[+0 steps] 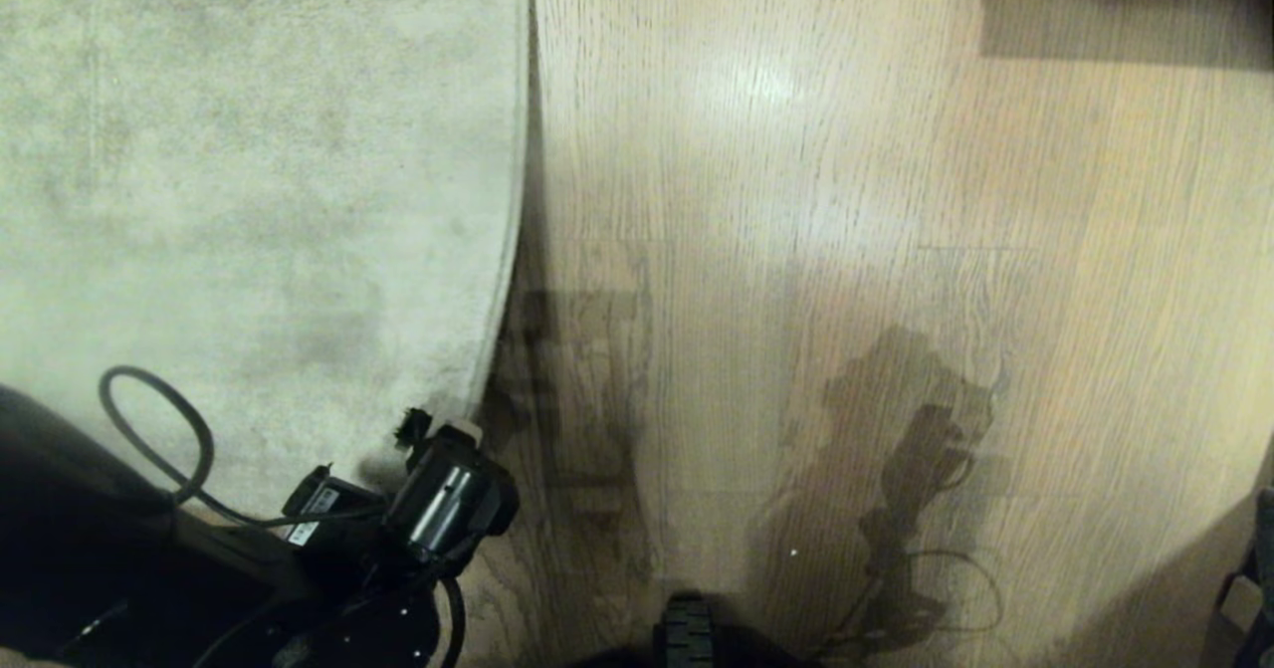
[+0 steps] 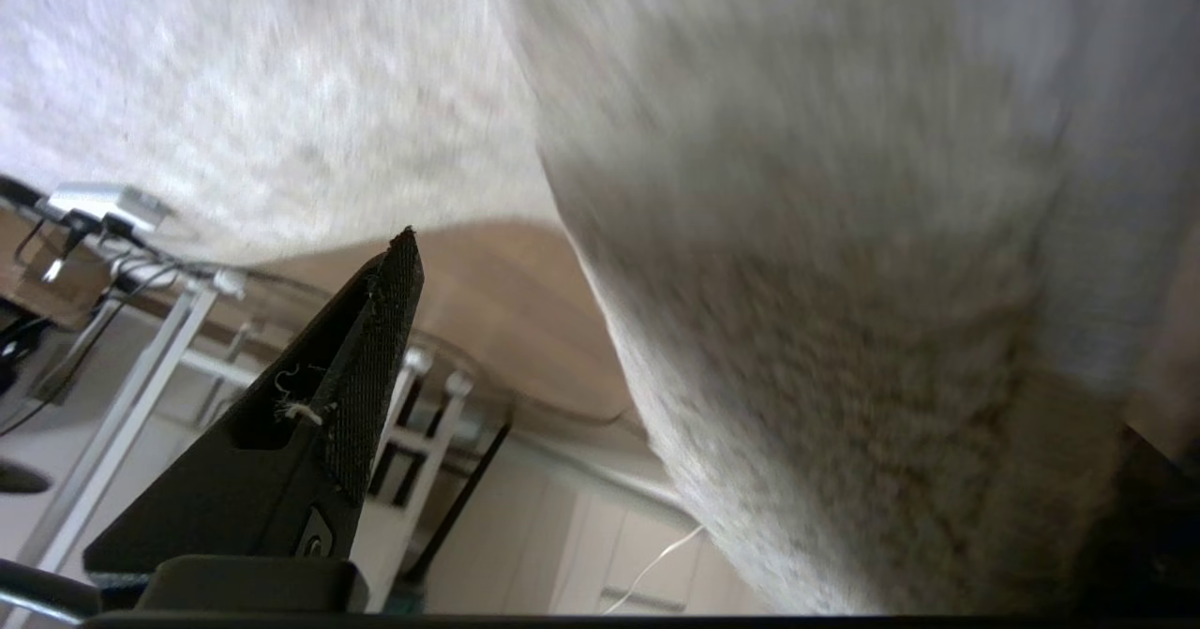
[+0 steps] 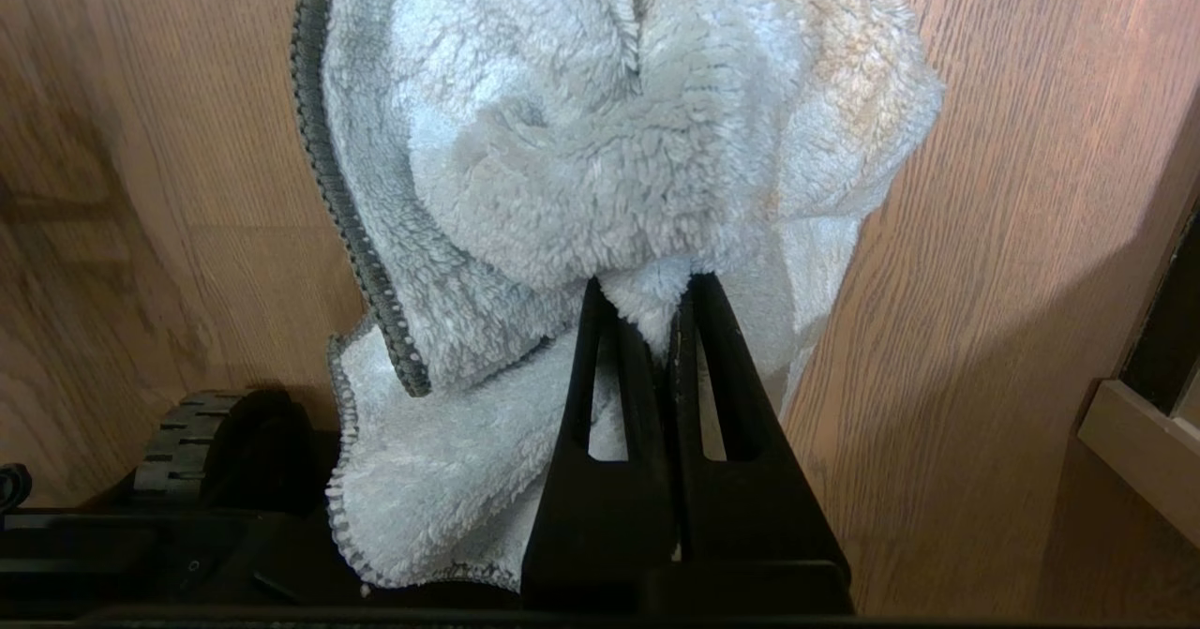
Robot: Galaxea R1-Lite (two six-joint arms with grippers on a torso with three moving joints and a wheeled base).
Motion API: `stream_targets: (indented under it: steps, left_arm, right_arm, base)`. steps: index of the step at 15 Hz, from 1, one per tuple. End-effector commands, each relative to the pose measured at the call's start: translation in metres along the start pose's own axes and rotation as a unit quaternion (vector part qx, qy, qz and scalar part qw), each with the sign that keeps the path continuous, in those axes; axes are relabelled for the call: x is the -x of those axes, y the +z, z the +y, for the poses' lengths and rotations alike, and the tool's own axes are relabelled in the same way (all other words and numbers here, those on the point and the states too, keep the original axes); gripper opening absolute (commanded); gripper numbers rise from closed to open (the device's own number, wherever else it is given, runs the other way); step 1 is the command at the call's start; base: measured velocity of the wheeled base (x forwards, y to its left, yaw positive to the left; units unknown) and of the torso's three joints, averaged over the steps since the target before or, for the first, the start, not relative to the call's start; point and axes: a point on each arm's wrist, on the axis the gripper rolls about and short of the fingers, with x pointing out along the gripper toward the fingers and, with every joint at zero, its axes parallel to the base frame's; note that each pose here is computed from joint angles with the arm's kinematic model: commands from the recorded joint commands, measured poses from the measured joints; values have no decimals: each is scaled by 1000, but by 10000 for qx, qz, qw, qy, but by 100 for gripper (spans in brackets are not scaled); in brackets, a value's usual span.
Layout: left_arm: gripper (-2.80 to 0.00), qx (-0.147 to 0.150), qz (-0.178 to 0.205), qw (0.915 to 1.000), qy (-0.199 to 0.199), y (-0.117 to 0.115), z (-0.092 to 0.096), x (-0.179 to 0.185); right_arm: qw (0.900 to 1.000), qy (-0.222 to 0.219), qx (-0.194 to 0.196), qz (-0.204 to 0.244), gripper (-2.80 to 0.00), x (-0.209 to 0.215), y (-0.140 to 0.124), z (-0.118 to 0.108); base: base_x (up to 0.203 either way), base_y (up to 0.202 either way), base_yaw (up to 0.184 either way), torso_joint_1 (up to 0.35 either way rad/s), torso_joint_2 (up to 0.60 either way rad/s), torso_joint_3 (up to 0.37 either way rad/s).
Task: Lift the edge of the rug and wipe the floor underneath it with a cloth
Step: Lift up the carpet
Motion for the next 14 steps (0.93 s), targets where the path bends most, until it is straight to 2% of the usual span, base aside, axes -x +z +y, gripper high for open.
stream_targets:
  steps: [1, 4, 10, 11, 12, 14]
  left_arm:
    - [0, -43, 68, 10000, 51, -9, 4, 0]
    - [0, 255, -103, 9996, 71, -4, 6, 1]
    - [0, 565, -232, 9980, 170, -6, 7, -1]
    - [-43, 590, -250, 9978, 155, -7, 6, -1]
    - [-280, 579, -241, 9979, 134, -8, 4, -3]
    - [-280, 636, -272, 9975, 108, -8, 1, -5]
  right_arm:
    - [10000, 6, 0, 0, -280, 0, 0, 0]
    - [10000, 3, 0, 0, -280, 0, 0, 0]
    - [10000, 10, 0, 0, -280, 0, 0, 0]
    - [10000, 3, 0, 0, -280, 0, 0, 0]
    - [10000, 4, 0, 4, -280, 0, 0, 0]
    - [10000, 11, 0, 3, -280, 0, 0, 0]
  base:
    - [0, 0, 0, 0, 0, 0]
    - [0, 0, 0, 0, 0, 0]
    - [0, 0, 0, 0, 0, 0]
    - [0, 0, 0, 0, 0, 0]
    - [0, 0, 0, 0, 0, 0]
    - [0, 0, 0, 0, 0, 0]
